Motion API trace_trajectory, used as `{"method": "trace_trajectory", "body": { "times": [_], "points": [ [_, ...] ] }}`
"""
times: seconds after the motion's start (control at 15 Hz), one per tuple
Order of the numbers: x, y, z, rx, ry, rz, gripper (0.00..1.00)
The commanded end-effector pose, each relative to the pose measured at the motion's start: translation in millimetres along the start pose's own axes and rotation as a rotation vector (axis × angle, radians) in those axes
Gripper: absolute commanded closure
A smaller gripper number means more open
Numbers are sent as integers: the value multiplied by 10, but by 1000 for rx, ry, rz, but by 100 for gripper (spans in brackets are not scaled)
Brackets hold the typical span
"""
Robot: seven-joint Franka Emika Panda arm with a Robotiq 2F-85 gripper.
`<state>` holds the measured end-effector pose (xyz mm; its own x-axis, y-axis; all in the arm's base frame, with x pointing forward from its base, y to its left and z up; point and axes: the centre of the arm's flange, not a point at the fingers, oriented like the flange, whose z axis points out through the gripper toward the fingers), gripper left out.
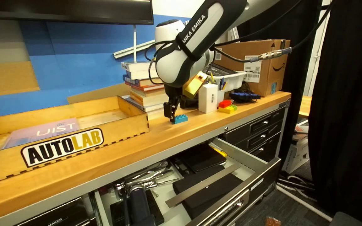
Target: Put the blue block in the drawer and close it
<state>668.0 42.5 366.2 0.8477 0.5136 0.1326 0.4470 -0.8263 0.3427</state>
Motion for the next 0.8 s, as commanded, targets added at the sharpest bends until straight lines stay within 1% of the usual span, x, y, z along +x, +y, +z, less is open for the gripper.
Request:
{"method": "trace_trajectory", "body": {
  "times": [0.0,0.2,0.4,0.6,0.73],
  "points": [
    [77,-1,67,5,-2,-35,0],
    [113,-26,155,21,-14,-49,0],
    [137,-37,175,77,-10,-93,0],
    [141,4,167,111,-8,-130,0],
    [122,26,196,132,-23,-152,0]
  ]
}}
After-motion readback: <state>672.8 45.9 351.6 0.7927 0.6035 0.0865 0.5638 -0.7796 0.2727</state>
